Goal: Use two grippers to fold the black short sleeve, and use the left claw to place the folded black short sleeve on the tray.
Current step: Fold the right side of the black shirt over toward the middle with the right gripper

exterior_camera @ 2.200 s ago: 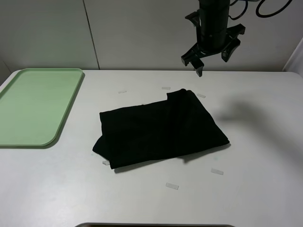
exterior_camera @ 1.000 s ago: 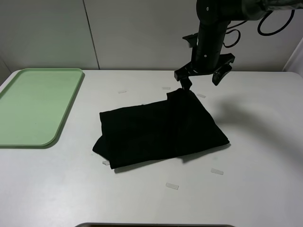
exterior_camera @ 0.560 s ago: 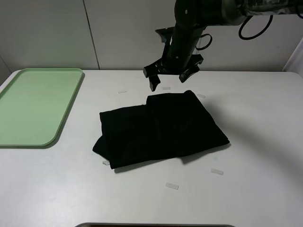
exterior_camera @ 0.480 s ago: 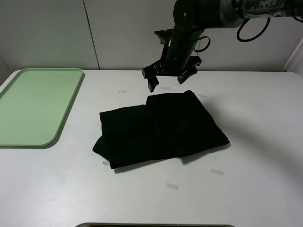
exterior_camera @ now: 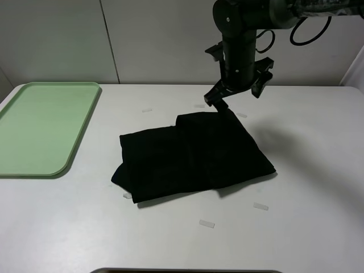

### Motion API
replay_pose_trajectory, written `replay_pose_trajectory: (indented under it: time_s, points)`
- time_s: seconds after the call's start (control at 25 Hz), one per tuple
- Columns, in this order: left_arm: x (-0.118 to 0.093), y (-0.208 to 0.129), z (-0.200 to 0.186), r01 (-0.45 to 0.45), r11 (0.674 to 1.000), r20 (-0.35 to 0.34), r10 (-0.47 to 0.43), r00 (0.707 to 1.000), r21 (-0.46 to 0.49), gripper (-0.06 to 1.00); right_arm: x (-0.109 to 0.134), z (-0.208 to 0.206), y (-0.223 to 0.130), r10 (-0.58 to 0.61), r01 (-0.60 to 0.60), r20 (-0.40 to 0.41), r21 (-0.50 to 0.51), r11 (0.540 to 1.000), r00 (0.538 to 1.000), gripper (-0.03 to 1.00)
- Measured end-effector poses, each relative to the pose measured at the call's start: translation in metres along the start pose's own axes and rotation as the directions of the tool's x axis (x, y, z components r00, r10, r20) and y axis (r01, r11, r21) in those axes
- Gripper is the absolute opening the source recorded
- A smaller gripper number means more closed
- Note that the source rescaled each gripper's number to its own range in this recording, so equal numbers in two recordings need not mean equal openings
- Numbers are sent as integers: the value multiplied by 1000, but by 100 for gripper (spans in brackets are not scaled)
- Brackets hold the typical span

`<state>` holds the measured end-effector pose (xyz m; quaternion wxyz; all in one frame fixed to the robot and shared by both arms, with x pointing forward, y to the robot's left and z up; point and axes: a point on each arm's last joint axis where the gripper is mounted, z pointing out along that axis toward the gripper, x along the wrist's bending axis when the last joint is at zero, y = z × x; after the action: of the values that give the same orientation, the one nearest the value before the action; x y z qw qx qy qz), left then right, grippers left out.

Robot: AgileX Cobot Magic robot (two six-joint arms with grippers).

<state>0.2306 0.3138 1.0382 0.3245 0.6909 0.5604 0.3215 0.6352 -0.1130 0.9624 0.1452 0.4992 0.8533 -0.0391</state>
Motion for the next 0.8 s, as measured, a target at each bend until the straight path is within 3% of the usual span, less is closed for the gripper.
replay_pose_trajectory:
  time_s: [0.24, 0.44, 0.8]
  points:
    - [1, 0, 0, -3, 1000, -7, 3, 1000, 0, 100, -15, 24, -15, 84, -82, -17, 71, 994, 996, 100]
    - [1, 0, 0, -5, 1000, -14, 5, 1000, -2, 100, -3, 38, -10, 93, -95, -80, -22, 995, 992, 100]
    - [2, 0, 0, -8, 1000, -20, 8, 1000, -3, 100, 40, 28, 9, 77, -121, -214, -202, 972, 974, 100]
